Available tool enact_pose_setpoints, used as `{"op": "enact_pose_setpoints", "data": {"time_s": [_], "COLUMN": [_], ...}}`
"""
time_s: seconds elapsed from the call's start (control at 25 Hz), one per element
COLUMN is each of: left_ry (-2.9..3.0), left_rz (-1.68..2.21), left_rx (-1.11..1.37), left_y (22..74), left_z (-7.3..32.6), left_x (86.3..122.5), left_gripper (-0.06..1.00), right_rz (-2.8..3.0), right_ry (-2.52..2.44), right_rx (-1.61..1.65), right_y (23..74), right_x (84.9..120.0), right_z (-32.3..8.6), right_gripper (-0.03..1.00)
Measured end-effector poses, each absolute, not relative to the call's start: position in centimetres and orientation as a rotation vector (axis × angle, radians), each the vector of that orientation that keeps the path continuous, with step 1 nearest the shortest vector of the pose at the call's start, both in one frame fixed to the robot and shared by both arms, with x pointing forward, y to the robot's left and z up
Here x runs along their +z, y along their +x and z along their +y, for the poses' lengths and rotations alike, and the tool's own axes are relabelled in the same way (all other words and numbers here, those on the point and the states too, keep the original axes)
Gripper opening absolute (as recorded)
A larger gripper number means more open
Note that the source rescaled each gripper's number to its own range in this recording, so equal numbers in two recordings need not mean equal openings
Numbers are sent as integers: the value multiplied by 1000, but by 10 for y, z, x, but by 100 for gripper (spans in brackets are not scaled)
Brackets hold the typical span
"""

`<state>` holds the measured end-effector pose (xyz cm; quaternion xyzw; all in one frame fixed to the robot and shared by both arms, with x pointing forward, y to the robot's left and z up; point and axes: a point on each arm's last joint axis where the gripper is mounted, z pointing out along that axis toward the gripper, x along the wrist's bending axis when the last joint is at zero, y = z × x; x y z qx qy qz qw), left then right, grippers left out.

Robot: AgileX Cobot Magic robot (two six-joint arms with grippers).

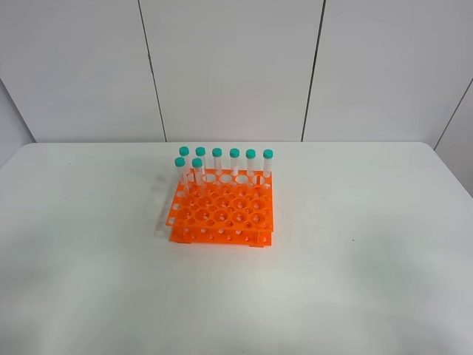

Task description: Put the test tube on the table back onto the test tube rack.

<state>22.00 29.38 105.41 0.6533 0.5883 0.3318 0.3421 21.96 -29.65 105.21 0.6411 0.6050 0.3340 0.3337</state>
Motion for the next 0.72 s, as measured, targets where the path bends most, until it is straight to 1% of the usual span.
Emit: {"op": "enact_pose_setpoints", "data": {"time_s": [0.72], "left_ry": [1699], "left_rz": [1529], "left_rx": [862], "left_y": [220], "left_z": [294], "left_x": [1054], "left_gripper": [46], "right_rz": [1580], "right_ry": [1674], "right_rx": [872], "right_y": [220], "right_x": [1052], "right_z": [-297], "right_gripper": [79]}}
